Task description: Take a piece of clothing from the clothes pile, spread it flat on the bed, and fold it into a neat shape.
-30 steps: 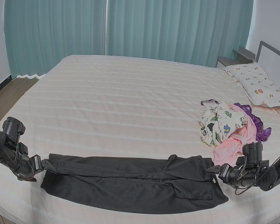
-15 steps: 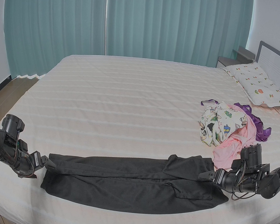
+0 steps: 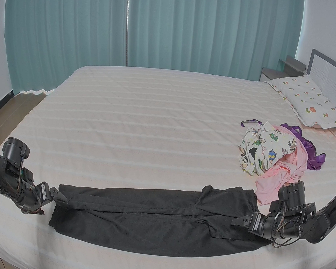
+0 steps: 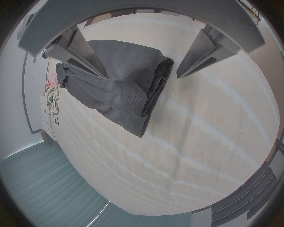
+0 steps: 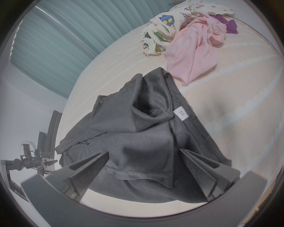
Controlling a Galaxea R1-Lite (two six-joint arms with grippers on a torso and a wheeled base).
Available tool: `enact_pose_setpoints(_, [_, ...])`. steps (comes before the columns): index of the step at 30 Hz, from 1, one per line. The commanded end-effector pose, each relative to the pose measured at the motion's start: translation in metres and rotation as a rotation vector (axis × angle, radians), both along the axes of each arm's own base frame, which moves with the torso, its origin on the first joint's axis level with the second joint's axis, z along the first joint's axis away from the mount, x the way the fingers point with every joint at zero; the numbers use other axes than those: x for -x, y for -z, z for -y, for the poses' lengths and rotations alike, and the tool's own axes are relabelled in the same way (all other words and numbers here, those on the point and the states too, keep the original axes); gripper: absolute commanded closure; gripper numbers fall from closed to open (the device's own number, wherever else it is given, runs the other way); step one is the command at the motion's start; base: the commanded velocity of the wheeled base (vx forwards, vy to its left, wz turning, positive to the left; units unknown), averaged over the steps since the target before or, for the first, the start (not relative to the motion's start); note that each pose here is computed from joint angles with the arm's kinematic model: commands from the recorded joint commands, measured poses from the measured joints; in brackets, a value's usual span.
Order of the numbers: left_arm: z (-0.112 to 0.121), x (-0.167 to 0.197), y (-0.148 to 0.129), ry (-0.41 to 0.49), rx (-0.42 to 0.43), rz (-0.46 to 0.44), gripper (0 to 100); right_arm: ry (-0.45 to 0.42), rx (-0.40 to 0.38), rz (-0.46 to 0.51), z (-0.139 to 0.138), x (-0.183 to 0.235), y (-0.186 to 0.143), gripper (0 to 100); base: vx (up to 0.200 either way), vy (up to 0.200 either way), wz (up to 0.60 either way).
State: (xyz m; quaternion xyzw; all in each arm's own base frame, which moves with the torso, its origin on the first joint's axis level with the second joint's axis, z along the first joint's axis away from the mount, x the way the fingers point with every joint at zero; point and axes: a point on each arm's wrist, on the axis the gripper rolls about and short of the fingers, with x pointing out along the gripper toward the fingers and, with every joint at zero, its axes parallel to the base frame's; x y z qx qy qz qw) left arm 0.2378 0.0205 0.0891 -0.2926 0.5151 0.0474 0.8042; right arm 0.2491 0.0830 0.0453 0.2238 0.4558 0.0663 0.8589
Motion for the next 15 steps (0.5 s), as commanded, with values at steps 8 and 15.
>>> enact_pose_setpoints(8, [0.000, 0.000, 0.001, 0.000, 0.000, -0.004, 0, 0.061, -0.004, -0.033, -0.012, -0.009, 0.010, 0, 0.000, 0.000, 0.00])
enact_pose_setpoints(15, [0.001, 0.002, 0.000, 0.005, -0.002, -0.001, 0, 0.087, 0.033, -0.029, -0.016, -0.009, 0.013, 100, 0.000, 0.000, 0.00])
